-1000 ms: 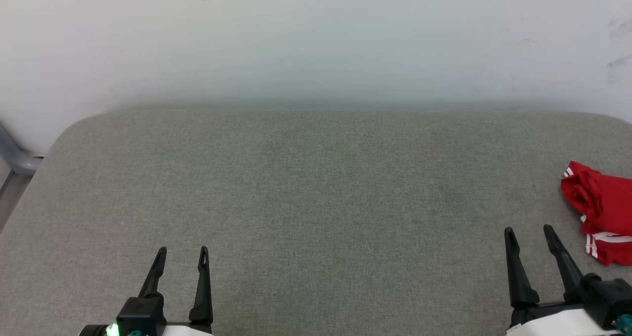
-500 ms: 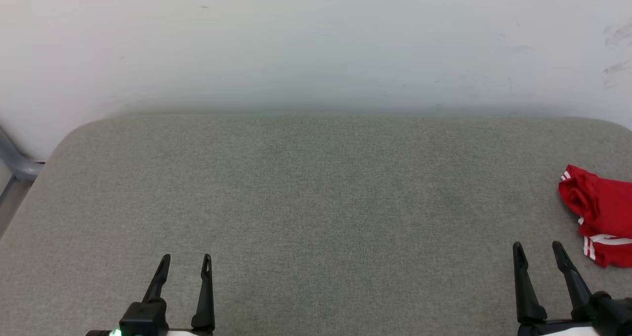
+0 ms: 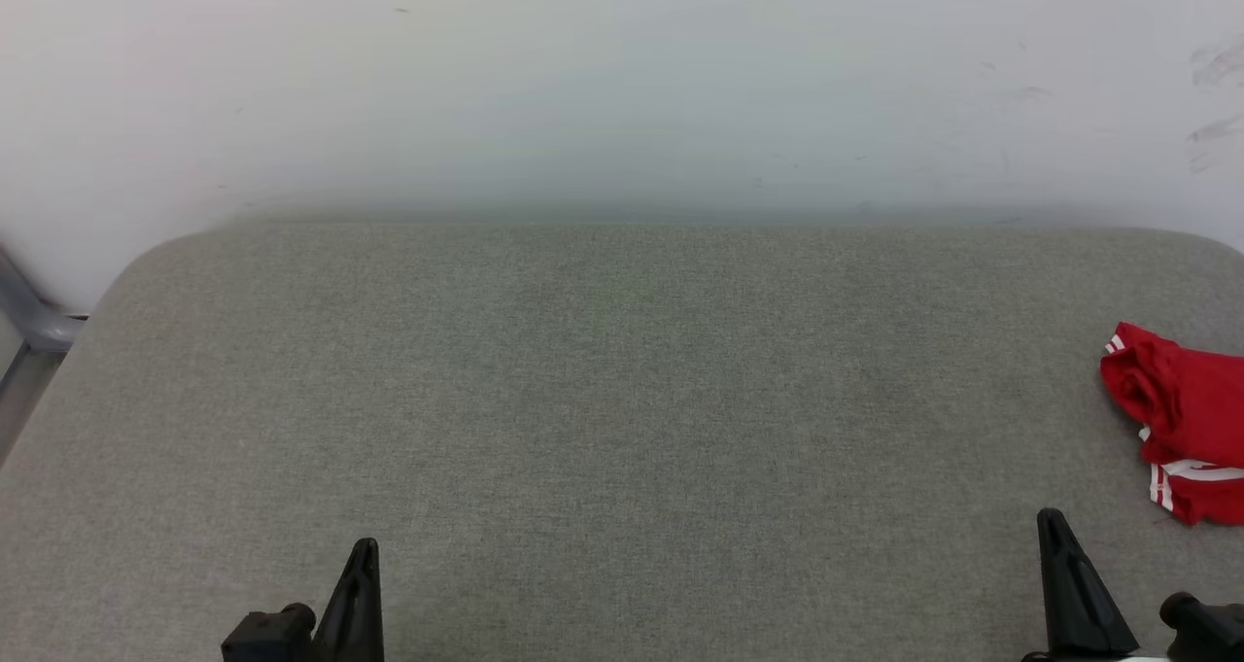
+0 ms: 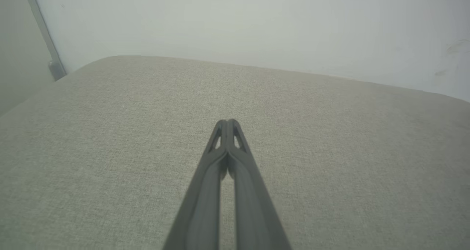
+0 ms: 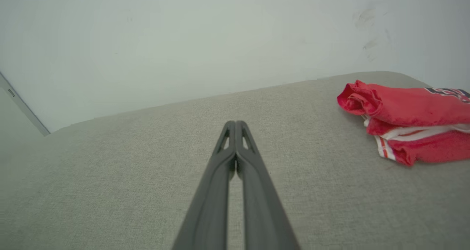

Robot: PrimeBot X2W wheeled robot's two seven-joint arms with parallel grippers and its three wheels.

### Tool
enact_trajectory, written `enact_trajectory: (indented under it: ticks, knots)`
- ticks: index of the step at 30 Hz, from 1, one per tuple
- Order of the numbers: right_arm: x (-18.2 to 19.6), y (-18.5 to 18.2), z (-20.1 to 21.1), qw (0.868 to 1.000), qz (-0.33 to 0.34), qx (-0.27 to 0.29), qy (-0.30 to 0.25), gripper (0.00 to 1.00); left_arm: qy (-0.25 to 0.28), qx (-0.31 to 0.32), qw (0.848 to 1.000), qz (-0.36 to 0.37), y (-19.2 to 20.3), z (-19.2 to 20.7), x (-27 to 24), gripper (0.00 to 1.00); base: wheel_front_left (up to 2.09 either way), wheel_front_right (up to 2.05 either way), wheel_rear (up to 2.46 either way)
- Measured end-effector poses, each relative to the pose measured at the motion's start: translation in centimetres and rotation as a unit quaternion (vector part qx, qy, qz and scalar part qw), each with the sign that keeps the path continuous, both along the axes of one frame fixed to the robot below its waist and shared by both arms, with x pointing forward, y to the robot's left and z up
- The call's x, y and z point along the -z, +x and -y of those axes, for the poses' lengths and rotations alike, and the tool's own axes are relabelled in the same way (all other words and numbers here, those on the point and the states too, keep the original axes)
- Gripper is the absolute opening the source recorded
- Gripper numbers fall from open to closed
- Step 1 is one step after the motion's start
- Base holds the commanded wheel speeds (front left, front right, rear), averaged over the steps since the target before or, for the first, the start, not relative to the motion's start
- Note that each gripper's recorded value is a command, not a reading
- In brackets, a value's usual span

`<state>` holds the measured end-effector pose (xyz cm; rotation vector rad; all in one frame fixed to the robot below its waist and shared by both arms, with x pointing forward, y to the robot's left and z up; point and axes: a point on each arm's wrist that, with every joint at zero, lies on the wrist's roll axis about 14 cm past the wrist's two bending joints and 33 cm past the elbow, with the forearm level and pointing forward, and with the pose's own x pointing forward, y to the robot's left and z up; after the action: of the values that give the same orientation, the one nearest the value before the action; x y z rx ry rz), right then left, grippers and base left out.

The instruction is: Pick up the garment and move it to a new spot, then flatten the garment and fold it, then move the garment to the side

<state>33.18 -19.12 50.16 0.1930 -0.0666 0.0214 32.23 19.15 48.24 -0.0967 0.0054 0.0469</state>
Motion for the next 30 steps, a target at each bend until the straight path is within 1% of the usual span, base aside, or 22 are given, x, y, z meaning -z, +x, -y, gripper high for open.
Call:
enact_trajectory:
  ticks: [6,13,21,30]
  knots:
    - [0.3,0.3,0.3,0.998,-0.010,0.008,0.058,0.00,-0.061,-0.012,0.998,-0.008,0.3,-0.5,0.3,0.00,0.00,0.00,0.00]
    - [0.3,0.9,0.6,0.993,-0.015,0.015,0.120,0.00,-0.127,-0.020,0.992,-0.014,0.8,-0.8,0.4,0.00,0.00,0.00,0.00]
    - [0.5,1.4,0.8,0.982,-0.022,0.019,0.186,0.00,-0.196,-0.028,0.980,-0.017,1.4,-1.1,0.4,0.00,0.00,0.00,0.00]
    - [0.6,1.9,0.9,0.967,-0.029,0.023,0.251,0.00,-0.265,-0.033,0.963,-0.018,2.0,-1.3,0.3,0.00,0.00,0.00,0.00]
